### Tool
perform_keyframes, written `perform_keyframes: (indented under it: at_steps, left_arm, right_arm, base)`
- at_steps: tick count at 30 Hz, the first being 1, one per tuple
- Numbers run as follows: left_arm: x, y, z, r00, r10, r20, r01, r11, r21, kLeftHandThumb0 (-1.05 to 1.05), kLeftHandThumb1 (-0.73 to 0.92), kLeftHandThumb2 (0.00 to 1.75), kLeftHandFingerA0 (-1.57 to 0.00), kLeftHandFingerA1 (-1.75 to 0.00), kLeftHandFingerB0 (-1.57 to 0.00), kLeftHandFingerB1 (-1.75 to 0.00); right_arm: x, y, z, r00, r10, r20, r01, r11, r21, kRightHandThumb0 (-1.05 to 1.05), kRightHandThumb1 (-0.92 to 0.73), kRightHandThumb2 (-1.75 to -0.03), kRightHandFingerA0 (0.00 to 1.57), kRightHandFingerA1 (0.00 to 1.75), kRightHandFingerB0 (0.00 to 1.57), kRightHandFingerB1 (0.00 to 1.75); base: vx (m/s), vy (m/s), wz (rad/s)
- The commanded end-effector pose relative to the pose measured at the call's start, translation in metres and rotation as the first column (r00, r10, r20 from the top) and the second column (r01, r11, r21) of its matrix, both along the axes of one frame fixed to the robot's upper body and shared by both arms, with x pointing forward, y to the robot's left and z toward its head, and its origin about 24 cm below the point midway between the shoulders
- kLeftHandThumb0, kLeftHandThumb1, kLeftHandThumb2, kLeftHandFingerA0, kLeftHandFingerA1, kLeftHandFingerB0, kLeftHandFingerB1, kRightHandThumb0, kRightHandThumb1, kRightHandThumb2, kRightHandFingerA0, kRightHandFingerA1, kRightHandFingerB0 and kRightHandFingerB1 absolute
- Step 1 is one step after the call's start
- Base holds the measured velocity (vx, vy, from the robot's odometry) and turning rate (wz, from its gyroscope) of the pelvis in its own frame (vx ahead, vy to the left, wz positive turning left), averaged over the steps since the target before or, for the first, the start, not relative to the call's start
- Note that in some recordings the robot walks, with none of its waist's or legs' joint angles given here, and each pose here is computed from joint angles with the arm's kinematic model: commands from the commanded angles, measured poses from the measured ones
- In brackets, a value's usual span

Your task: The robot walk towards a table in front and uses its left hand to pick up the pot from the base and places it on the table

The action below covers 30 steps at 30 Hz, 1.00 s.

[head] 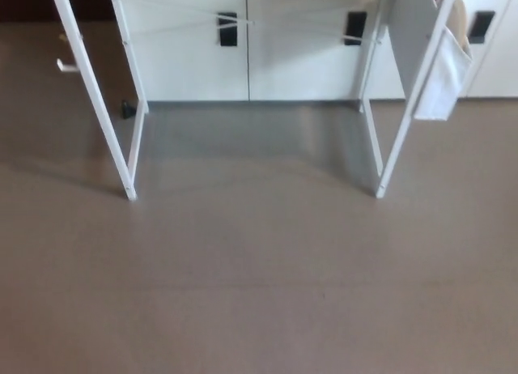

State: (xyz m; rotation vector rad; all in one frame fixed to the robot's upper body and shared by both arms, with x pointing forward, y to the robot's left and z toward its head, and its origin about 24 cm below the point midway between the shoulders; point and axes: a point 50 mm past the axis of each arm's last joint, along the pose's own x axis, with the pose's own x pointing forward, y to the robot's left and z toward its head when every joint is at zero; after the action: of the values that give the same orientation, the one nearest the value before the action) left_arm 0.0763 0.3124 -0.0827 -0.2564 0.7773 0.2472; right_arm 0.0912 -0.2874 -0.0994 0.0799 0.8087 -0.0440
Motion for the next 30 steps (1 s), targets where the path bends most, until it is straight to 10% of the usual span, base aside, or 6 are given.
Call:
perform_keyframes:
  at_steps: [1, 5, 17, 24, 25, 30]
  left_arm:
    - [0.0014, 0.0009, -0.0005, 1.0, -0.013, -0.007, 0.013, 1.0, 0.002, -0.24, 0.51, 0.93, -0.3, -0.55, -0.1, -0.46]
    - [0.0001, 0.0012, 0.0007, 1.0, -0.021, -0.009, 0.021, 1.0, -0.005, -0.24, 0.52, 0.94, -0.3, -0.55, -0.1, -0.46]
    - [-0.0015, 0.0019, -0.0011, 1.0, -0.016, -0.014, 0.016, 1.0, -0.016, -0.29, 0.69, 0.6, -0.41, -0.36, -0.23, -0.3]
    - [-0.0006, 0.0026, -0.0019, 1.0, -0.016, -0.012, 0.016, 1.0, -0.014, -0.29, 0.69, 0.6, -0.41, -0.37, -0.23, -0.31]
    - [-0.0005, 0.0026, -0.0014, 1.0, -0.013, -0.016, 0.013, 1.0, -0.012, -0.24, 0.5, 0.92, -0.32, -0.56, -0.11, -0.46]
    - [-0.0008, 0.0018, -0.0003, 1.0, -0.02, -0.02, 0.019, 1.0, -0.007, -0.29, 0.69, 0.6, -0.41, -0.37, -0.24, -0.31]
  right_arm:
    - [0.0017, -0.0066, 0.0052, 1.0, 0.02, 0.014, -0.02, 1.0, -0.018, -0.33, -0.43, -0.9, 0.27, 0.58, 0.21, 0.54]
    - [-0.0001, -0.0068, 0.0025, 1.0, 0.013, 0.003, -0.013, 1.0, -0.026, -0.39, -0.62, -0.58, 0.37, 0.52, 0.33, 0.45]
    - [-0.0034, -0.007, 0.0013, 1.0, 0.029, -0.001, -0.029, 0.999, -0.041, -0.39, -0.63, -0.58, 0.37, 0.52, 0.34, 0.45]
    - [-0.0026, -0.0072, 0.001, 0.999, 0.04, 0.0, -0.04, 0.998, -0.044, -0.37, -0.65, -0.59, 0.36, 0.52, 0.34, 0.46]
    - [-0.0034, -0.0071, 0.0005, 0.999, 0.039, -0.004, -0.039, 0.998, -0.041, -0.38, -0.64, -0.59, 0.35, 0.52, 0.33, 0.45]
    - [-0.0044, -0.0074, -0.0013, 1.0, 0.017, -0.023, -0.018, 0.999, -0.043, -0.37, -0.64, -0.59, 0.37, 0.51, 0.37, 0.46]
  base:
    - [0.53, -0.195, -0.15]
    - [0.42, -0.148, 0.38]
    - [0.39, 0.016, -0.08]
    - [0.51, 0.059, -0.16]
    - [0.29, 0.05, 0.09]
    - [0.26, -0.048, 0.13]
